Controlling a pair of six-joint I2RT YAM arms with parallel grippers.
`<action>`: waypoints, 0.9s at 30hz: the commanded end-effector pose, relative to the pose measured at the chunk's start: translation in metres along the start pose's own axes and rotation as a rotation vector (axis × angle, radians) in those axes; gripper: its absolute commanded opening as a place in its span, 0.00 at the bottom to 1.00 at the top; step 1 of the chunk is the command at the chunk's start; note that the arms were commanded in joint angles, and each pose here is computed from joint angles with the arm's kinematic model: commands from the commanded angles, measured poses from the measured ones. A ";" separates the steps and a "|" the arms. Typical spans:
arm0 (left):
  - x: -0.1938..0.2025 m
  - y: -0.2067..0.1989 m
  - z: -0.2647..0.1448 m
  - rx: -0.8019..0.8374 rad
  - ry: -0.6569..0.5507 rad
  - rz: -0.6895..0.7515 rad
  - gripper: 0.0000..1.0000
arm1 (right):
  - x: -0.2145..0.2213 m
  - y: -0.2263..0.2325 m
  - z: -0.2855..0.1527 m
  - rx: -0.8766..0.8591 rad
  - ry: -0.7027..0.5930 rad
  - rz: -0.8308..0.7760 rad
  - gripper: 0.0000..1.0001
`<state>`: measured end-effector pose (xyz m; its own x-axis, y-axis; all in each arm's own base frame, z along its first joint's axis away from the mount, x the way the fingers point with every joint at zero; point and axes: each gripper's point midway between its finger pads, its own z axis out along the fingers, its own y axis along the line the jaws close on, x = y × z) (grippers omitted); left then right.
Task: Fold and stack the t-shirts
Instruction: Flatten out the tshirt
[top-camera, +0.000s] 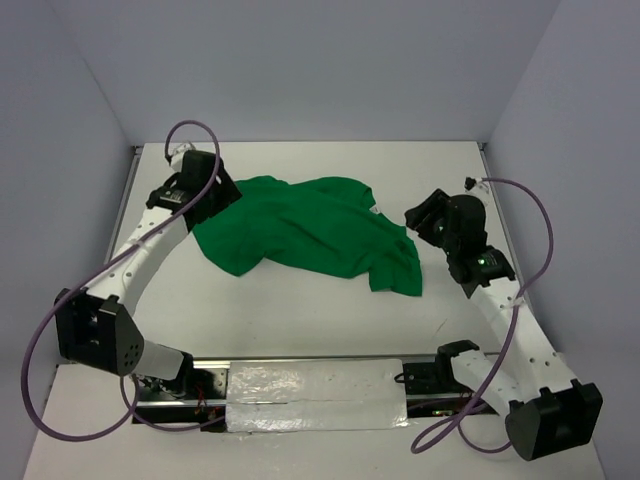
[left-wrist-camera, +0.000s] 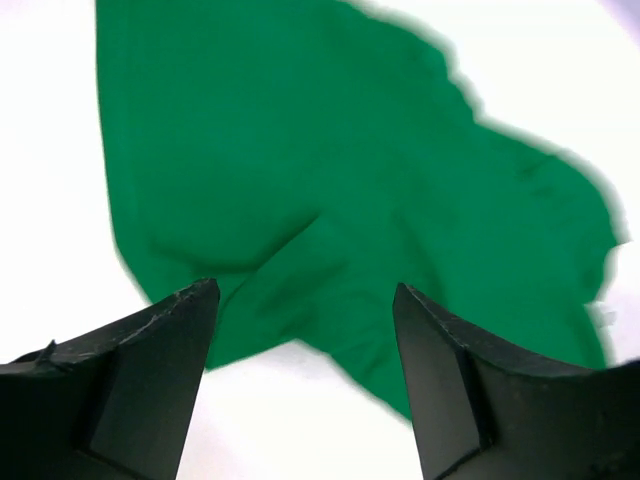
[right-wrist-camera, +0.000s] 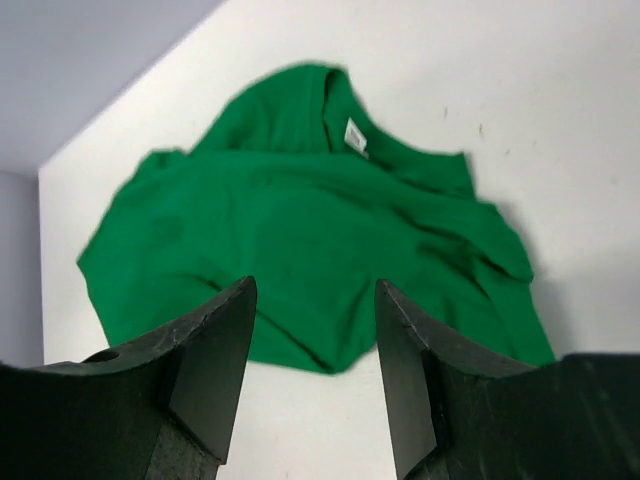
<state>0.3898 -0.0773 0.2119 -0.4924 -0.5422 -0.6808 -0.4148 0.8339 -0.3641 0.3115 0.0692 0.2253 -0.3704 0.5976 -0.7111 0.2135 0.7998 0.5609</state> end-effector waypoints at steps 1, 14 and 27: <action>0.075 0.044 0.009 -0.134 0.233 -0.059 0.83 | 0.033 0.004 0.009 -0.053 0.136 -0.049 0.58; 0.145 0.041 0.053 -0.183 0.266 0.045 0.77 | 0.095 -0.054 0.024 0.115 0.315 -0.112 0.62; 0.147 0.024 0.092 -0.187 0.288 0.119 0.65 | 0.127 -0.132 0.024 0.380 0.345 0.007 0.89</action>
<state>0.3741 -0.1314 0.0439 -0.7253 -0.4939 -0.4797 -0.4744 0.8634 -0.1716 0.2579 0.0471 0.0607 -0.6545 0.5559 -0.5125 0.4524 0.8310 0.3237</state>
